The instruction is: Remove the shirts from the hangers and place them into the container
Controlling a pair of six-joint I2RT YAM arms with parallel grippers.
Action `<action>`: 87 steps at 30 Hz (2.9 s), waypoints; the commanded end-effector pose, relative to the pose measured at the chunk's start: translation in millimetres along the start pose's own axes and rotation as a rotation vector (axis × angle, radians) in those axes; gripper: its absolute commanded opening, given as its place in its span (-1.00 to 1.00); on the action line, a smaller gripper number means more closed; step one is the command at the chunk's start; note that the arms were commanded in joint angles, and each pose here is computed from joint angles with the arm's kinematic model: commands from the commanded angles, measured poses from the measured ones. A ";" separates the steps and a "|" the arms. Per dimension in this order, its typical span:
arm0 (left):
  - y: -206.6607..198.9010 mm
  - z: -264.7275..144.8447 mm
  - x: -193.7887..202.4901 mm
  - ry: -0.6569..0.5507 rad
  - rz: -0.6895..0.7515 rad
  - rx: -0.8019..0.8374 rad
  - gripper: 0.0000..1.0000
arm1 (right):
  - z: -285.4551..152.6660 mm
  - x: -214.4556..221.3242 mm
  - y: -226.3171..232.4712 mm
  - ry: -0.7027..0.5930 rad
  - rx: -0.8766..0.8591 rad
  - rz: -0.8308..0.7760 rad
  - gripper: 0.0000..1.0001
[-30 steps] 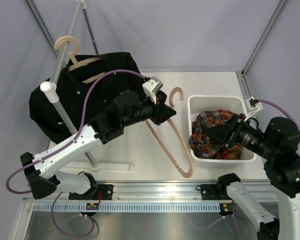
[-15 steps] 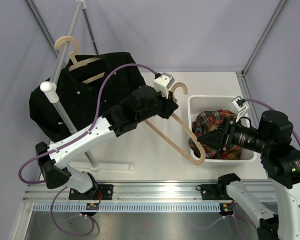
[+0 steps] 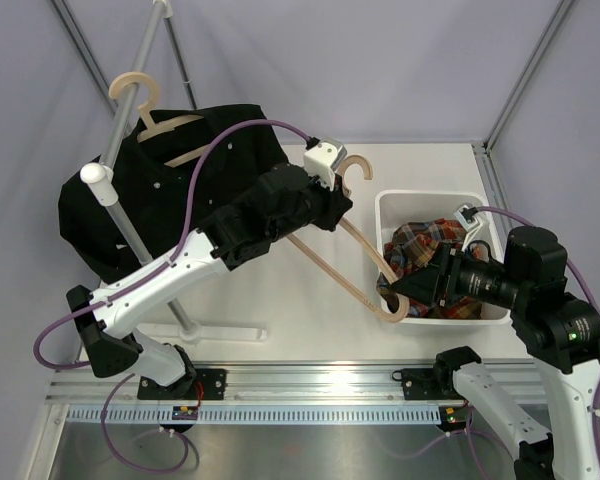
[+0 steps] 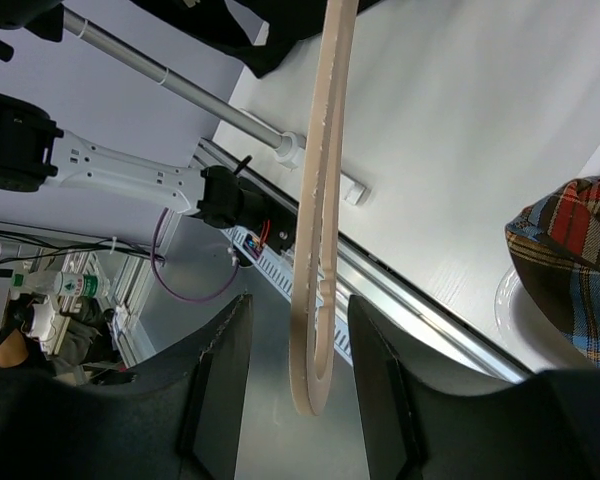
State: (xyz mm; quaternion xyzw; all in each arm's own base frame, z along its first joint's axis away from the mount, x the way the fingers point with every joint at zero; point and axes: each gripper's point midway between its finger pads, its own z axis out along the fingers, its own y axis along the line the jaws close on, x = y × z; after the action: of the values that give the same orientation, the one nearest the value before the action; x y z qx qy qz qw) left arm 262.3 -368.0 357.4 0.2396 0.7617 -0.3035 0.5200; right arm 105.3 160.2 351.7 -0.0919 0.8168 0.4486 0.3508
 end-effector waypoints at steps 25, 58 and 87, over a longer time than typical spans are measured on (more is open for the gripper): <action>-85.9 -103.0 -81.8 -0.254 -0.043 0.498 0.97 | -22.6 -0.3 -7.1 -0.144 0.091 -0.076 -1.00; -161.0 -176.9 155.9 0.244 -0.332 0.702 0.93 | 103.6 -37.8 87.9 0.218 -0.413 -0.490 -1.00; -88.9 -162.4 217.1 0.239 -0.524 0.397 0.96 | 199.3 -36.9 121.7 0.379 -0.505 -0.799 -1.00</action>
State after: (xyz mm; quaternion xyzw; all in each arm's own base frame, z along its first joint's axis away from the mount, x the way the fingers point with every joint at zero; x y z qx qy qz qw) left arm 16.9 -300.4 213.0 0.1850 0.7848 -0.5296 0.2635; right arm 191.3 374.1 369.4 -0.4558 0.7353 0.4171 0.2787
